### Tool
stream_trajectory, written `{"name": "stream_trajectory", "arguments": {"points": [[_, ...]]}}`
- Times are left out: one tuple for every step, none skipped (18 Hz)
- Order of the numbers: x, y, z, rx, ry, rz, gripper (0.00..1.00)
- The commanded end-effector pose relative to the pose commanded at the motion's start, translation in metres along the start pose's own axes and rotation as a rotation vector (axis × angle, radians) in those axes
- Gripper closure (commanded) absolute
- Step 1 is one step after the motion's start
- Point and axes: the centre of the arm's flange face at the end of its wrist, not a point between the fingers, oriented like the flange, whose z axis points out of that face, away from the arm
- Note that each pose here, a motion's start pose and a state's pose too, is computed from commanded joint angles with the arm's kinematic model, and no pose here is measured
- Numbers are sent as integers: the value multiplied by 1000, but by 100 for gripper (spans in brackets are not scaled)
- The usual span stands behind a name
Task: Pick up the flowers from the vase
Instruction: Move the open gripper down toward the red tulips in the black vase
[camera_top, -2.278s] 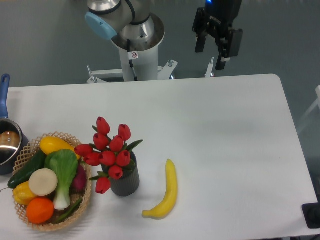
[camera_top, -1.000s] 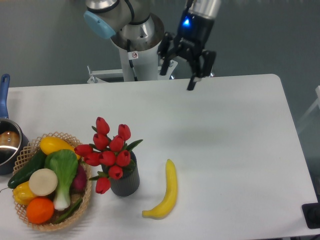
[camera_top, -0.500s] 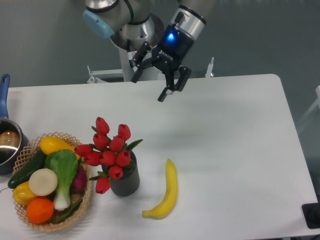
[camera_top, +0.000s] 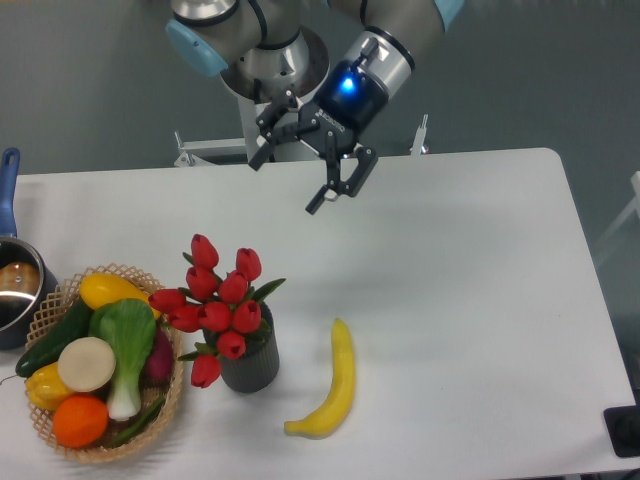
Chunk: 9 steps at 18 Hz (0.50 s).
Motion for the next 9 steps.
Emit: {"name": "stream_trajectory", "arguments": {"points": [[-1, 0, 24, -1, 47, 5, 0], [-3, 0, 26, -3, 51, -2, 0], [-4, 4, 28, -8, 54, -14, 0], [-9, 9, 31, -12, 57, -21, 0], [-14, 10, 33, -13, 60, -17, 0], [-21, 12, 36, -14, 63, -22, 0], [-24, 15, 37, -16, 65, -28, 0], [-25, 17, 38, -16, 67, -30, 0], [-27, 19, 40, -17, 69, -31, 0]]}}
